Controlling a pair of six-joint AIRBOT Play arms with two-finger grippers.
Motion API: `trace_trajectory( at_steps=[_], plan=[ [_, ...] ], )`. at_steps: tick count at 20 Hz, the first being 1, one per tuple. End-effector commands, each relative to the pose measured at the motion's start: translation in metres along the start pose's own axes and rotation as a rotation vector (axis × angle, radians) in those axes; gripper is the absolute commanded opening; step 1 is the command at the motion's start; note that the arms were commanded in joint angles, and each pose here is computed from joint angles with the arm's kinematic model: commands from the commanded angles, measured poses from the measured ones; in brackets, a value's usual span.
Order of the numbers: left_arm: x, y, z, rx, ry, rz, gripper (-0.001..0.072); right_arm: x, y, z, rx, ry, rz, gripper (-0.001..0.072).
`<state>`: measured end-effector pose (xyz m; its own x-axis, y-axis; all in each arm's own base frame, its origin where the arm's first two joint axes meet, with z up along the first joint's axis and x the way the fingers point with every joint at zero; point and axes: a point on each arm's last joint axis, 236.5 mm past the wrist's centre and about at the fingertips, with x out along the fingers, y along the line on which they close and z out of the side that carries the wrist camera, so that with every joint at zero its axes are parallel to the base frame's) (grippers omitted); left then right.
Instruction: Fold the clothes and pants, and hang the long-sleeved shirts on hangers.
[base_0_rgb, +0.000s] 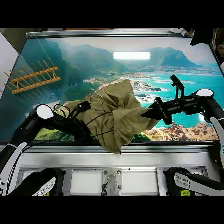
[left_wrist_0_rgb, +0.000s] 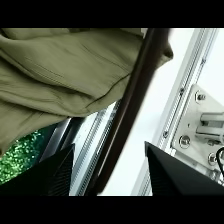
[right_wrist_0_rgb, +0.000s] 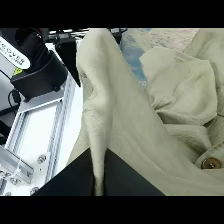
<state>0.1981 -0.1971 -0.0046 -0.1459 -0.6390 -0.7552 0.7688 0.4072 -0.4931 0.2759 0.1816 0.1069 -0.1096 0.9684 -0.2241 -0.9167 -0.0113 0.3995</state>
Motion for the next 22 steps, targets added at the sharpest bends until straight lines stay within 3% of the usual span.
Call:
trace_trajectory(
  at_steps=[1,5,14,18,22],
  plan=[
    [-0.013,0.012,0.002,-0.094,-0.051,0.005,0.0458,0.000,-0.001,0.000,0.013,0.000,-0.005,0.0007],
    [-0.037,0.034,0.011,-0.206,-0.118,0.064,0.0457,0.000,-0.002,0.000,0.013,0.000,-0.011,0.0006],
    [-0.154,0.086,0.045,-0.480,-0.424,0.359,0.0455,-0.006,-0.025,0.026,-0.030,-0.056,-0.172,0.0006],
    [-0.140,0.091,-0.005,-0.675,-0.420,0.487,0.0457,-0.019,-0.040,0.061,-0.066,-0.176,-0.289,0.0006],
    [-0.090,0.088,-0.045,-0.839,-0.408,0.431,0.0458,-0.032,-0.057,0.077,-0.081,-0.220,-0.409,0.0006]
  ],
)
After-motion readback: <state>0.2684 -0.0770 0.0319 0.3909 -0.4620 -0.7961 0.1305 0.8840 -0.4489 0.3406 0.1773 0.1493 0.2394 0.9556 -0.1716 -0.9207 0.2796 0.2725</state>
